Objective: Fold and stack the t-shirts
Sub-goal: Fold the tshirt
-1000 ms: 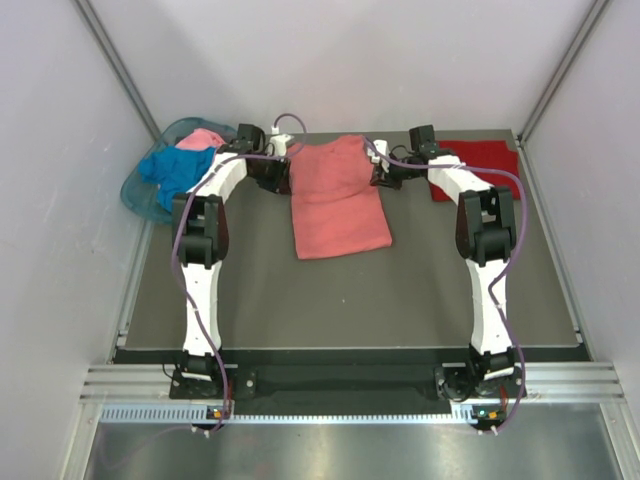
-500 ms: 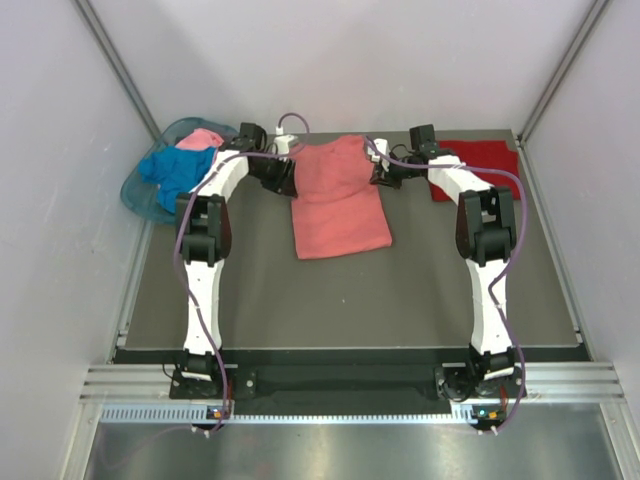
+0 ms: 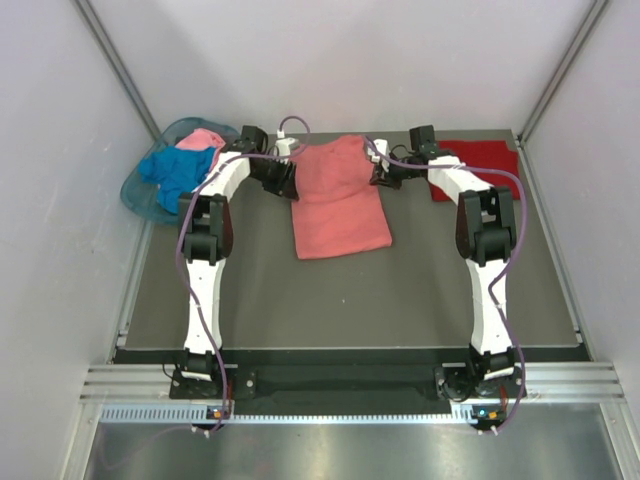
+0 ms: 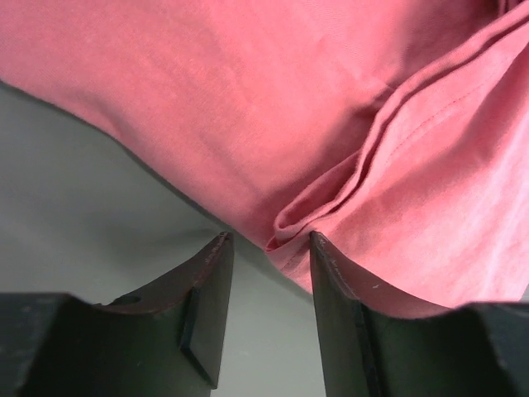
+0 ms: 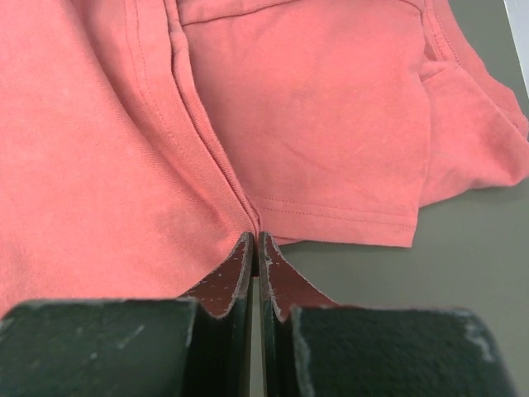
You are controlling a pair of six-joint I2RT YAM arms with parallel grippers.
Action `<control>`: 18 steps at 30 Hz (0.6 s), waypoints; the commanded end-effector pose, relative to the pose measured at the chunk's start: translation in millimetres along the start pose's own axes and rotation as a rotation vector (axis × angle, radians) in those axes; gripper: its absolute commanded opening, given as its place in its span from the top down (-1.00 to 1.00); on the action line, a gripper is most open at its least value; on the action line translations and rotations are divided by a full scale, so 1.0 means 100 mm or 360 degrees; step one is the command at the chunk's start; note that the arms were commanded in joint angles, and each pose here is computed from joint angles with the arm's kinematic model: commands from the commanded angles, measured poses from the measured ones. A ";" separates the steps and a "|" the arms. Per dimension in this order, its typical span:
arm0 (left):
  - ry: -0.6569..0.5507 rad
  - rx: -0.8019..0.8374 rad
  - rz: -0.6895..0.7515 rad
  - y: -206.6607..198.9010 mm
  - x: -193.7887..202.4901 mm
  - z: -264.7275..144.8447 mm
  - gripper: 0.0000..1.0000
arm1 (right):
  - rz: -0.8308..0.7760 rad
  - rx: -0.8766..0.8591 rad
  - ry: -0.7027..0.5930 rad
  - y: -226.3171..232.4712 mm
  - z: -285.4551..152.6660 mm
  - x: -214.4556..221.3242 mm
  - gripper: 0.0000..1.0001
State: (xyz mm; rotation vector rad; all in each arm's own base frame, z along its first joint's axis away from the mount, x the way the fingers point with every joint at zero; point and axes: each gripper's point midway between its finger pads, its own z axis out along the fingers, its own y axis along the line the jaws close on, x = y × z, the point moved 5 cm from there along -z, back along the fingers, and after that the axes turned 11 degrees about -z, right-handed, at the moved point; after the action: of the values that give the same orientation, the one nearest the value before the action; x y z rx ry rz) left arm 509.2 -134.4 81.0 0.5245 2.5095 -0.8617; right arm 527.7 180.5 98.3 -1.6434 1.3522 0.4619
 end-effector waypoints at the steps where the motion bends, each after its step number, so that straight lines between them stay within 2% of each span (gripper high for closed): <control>1: -0.0088 0.0094 0.0058 -0.10 -0.17 -0.06 0.08 | -0.0128 0.0068 -0.0107 -0.17 -0.12 -0.23 1.00; 2: -0.0092 0.0103 0.0059 -0.11 -0.18 -0.05 0.12 | -0.0131 0.0067 -0.0108 -0.17 -0.12 -0.24 1.00; 4: -0.0091 0.0113 0.0055 -0.11 -0.18 -0.05 0.51 | -0.0131 0.0074 -0.0104 -0.17 -0.13 -0.24 1.00; 6: -0.0094 0.0086 0.0045 -0.11 -0.20 -0.08 1.00 | -0.0113 0.0091 -0.0101 -0.18 -0.13 -0.24 1.00; 13: -0.0135 -0.0020 -0.0014 -0.07 -0.19 -0.22 1.00 | -0.0056 0.0159 -0.0101 -0.27 -0.28 -0.17 1.00; 18: -0.0275 -0.0022 -0.0003 -0.13 -0.29 -0.36 1.00 | -0.0065 0.0191 -0.0111 -0.29 -0.36 -0.18 1.00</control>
State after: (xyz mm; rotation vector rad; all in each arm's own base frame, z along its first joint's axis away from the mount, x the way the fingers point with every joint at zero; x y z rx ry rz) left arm 502.3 -132.3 75.4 0.4220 2.5237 -0.8953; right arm 532.7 164.1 93.3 -1.5686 1.4067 0.4693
